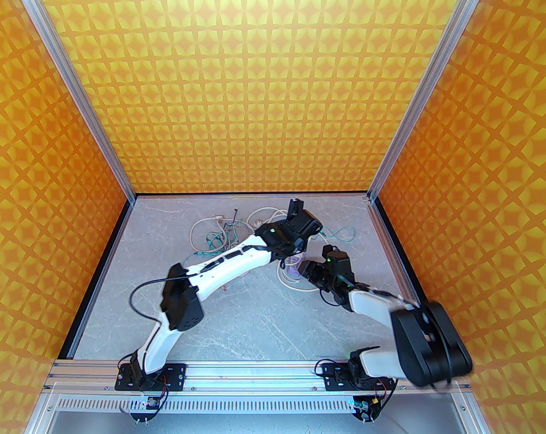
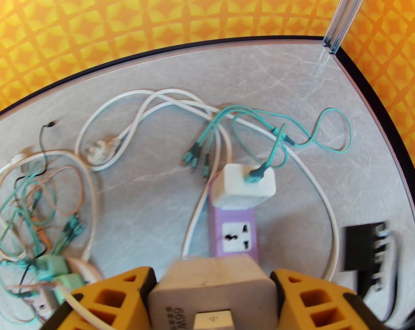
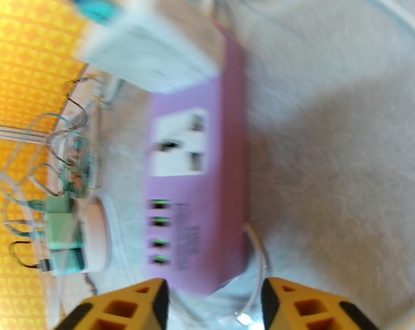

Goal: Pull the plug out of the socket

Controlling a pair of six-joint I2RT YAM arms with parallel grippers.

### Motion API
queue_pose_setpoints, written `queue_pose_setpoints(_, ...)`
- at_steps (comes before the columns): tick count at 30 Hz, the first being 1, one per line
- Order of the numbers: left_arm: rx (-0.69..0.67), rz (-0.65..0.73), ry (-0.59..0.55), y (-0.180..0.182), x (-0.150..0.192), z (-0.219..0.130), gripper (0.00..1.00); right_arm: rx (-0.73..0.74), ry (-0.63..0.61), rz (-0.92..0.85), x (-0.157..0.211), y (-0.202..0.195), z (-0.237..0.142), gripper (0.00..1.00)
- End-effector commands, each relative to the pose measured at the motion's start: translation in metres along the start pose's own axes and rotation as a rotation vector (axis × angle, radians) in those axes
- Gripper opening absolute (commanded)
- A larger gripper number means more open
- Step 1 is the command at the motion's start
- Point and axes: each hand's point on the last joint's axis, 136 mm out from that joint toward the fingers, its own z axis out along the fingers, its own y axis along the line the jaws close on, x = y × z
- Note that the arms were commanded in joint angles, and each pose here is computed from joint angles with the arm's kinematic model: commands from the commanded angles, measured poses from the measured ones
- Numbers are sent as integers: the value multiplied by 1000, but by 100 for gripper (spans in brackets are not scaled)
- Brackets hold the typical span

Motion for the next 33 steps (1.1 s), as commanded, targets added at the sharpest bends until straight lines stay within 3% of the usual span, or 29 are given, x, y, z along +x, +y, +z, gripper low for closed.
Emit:
queue_pose_setpoints(1,6,-28,-48,8,-11,-24,43,63,-110,-47,-29,7,-30,67)
queue_pose_setpoints(6,19,-46,-17,22,7,-46,43,116,-195,-89,-47,11,-58,71)
queue_pose_setpoints(13,48,-80,5,40,36,-73,43,106,-205,-90,-50,15,-60,72)
queue_pose_setpoints(24,112,-141,236,31,124,-44,44,110,-188,-91,-44,11,-58,72)
queue_pose_setpoints(27,118,-132,296,30,143,-38,39,117,-185,-95,-42,8,-59,72)
queue_pose_setpoints(30,118,-150,375,33,159,-36,47,130,-179,-97,-40,5,-59,72)
queue_pose_setpoints(33,86,-159,469,40,180,-26,46,129,-182,-89,-40,4,-58,72)
